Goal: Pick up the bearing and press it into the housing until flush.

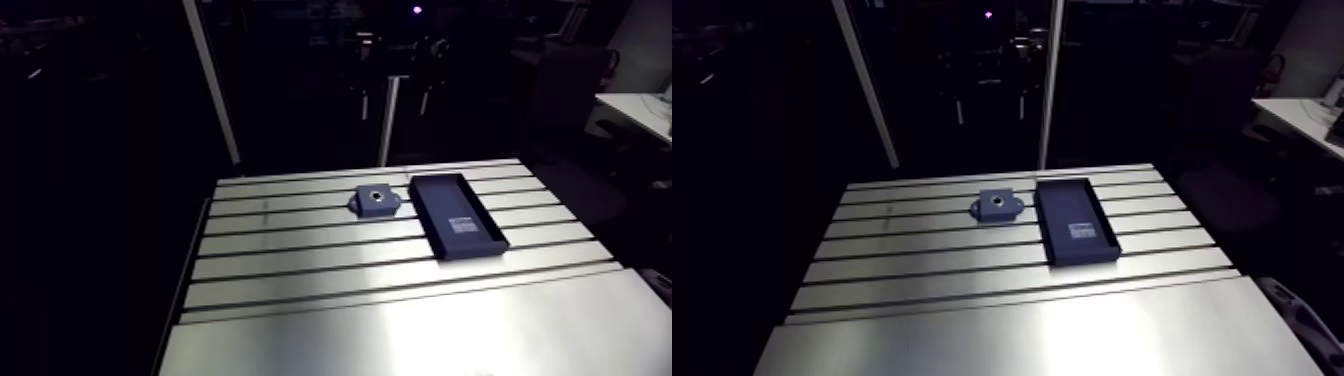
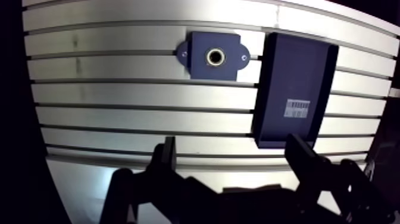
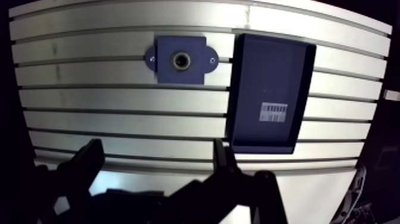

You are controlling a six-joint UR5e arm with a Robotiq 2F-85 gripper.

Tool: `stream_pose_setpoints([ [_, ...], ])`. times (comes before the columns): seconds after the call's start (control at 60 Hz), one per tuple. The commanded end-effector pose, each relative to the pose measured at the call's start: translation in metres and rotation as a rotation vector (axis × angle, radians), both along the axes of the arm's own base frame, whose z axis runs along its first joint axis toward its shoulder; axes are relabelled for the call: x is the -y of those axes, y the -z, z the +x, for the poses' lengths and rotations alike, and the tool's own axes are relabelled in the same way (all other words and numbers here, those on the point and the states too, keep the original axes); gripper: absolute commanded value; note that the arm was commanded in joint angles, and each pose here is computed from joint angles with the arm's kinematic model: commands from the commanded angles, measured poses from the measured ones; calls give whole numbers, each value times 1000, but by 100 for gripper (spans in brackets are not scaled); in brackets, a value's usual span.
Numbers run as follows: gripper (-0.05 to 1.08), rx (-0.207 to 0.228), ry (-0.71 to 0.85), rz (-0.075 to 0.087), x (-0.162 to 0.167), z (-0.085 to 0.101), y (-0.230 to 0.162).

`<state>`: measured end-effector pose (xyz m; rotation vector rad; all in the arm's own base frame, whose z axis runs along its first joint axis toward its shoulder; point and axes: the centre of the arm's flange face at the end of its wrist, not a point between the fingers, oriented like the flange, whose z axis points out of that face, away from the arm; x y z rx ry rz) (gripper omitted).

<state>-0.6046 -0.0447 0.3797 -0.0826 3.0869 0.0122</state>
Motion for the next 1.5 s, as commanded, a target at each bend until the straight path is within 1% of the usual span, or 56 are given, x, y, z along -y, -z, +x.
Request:
stream_pose_setpoints([
  [0.017, 1, -26, 9, 3, 0, 16, -61],
  [0.1, 1, -21, 8, 2, 2, 19, -64],
  [0.2, 1, 2, 8, -4, 4, 28, -69],
  [0.417, 1, -7, 7, -6, 7, 47, -78],
  [0.433, 1, -11, 5, -5, 8, 51, -81],
  [0.45, 1, -11, 5, -5, 8, 51, -81],
  [0.483, 1, -25, 4, -2, 10, 64, -88],
  [0.5, 1, -25, 4, -2, 10, 64, -88],
  [0.517, 1, -33, 3, 1, 10, 70, -93],
  [0.533, 1, -33, 3, 1, 10, 70, -93],
  [0.55, 1, -40, 3, 2, 11, 76, -96],
  [0.567, 1, -40, 3, 2, 11, 76, -96],
  [0.6, 1, -55, 4, 0, 13, 86, -103],
  [0.633, 1, -55, 4, 0, 13, 86, -103],
  [0.65, 1, -67, 6, -4, 14, 91, -108],
  [0.667, 1, -67, 6, -4, 14, 91, -108],
  [0.683, 1, -91, 13, -19, 13, 98, -119],
  [0.7, 1, -91, 13, -19, 13, 98, -119],
  [0.717, 1, -100, 15, -26, 13, 100, -122],
  [0.783, 1, -114, 20, -33, 13, 101, -127],
  [0.9, 1, -123, 29, -37, 13, 100, -131],
  [0.95, 1, -129, 29, -58, 16, 99, -133],
  [0.967, 1, -129, 29, -58, 16, 99, -133],
  [0.983, 1, -130, 29, -63, 16, 99, -133],
  [1.017, 1, -130, 31, -65, 16, 99, -133],
  [1.133, 1, -124, 32, -64, 16, 97, -130],
  [1.15, 1, -122, 37, -61, 16, 97, -130],
  [1.167, 1, -122, 37, -61, 16, 97, -130],
  [1.183, 1, -119, 41, -53, 15, 97, -129],
  [1.2, 1, -119, 41, -53, 15, 97, -129],
  [1.217, 1, -119, 43, -49, 14, 97, -129],
  [1.267, 1, -120, 44, -48, 14, 96, -129],
  [1.3, 1, -118, 43, -44, 14, 97, -129],
  [1.5, 1, -116, 43, -42, 13, 95, -130],
])
